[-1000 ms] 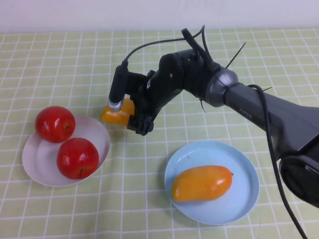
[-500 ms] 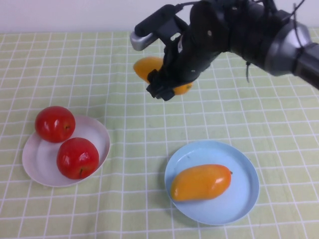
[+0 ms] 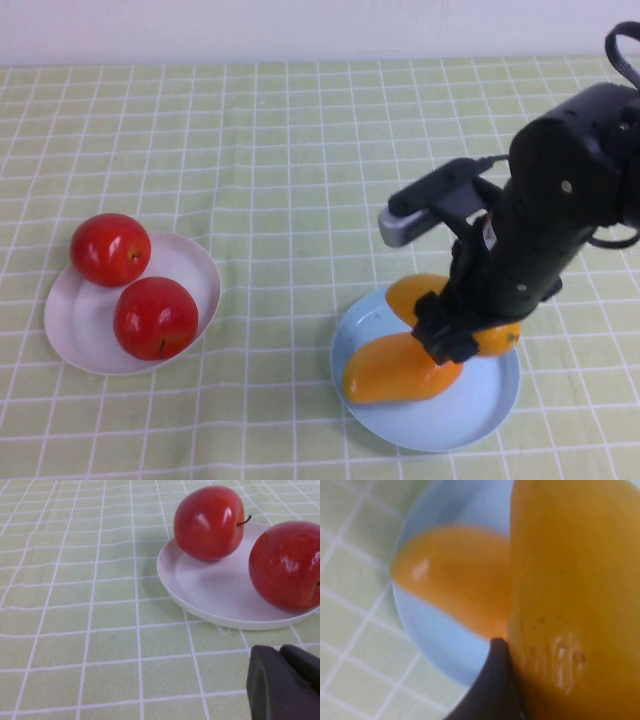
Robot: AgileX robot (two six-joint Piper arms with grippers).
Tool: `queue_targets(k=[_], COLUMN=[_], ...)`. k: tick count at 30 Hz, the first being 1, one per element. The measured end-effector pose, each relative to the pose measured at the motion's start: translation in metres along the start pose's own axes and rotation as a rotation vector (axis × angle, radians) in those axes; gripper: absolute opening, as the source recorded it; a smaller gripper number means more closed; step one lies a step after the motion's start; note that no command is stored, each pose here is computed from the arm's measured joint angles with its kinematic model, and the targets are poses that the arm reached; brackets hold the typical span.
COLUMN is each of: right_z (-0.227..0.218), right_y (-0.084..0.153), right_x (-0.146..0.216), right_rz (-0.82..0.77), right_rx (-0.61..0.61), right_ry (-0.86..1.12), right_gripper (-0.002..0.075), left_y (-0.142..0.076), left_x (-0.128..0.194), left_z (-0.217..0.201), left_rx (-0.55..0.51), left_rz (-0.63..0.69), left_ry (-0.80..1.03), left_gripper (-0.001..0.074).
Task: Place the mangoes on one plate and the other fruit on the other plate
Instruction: Put another type of fruit in the right plate
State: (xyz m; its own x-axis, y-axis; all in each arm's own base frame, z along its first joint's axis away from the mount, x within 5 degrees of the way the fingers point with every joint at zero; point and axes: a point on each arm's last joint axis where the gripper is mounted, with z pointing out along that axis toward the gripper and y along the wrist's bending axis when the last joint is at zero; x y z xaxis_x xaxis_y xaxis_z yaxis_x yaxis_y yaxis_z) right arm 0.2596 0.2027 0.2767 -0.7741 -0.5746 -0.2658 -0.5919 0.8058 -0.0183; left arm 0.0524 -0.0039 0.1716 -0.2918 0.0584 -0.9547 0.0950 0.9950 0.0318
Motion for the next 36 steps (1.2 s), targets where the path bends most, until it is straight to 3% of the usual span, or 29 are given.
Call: queue_targets(k=[6,14,18,25,36], right_z=[-0.009,0.001,0.014,0.028,0.046], right_y=[-0.001,-0.001,-0.013,-0.026,-0.018], right_x=[0.032,0.032,0.029,0.044,0.046], right_rz=[0.018,0.339,0.411,0.454,0.456], right_rx=[-0.001,-0.004,0.012,0.061,0.025], right_ry=[0.025,0.023,0.049,0.116,0.113], right_gripper=[0.0565,0.0565,0.0565,0.0565,0.0565], left_y=[0.000,0.000,0.000,0.000,0.000], left_x=[0.000,0.000,0.000,0.000,0.000], left_z=[0.000,0.000,0.000,0.000,0.000], left_rx=[0.000,0.000,0.000,0.000,0.000], left_rz=[0.000,0.000,0.000,0.000,0.000], left_ry=[0.000,0.000,0.000,0.000,0.000], left_gripper=[0.0003,0.0003,0.0003,0.0003,0.0003])
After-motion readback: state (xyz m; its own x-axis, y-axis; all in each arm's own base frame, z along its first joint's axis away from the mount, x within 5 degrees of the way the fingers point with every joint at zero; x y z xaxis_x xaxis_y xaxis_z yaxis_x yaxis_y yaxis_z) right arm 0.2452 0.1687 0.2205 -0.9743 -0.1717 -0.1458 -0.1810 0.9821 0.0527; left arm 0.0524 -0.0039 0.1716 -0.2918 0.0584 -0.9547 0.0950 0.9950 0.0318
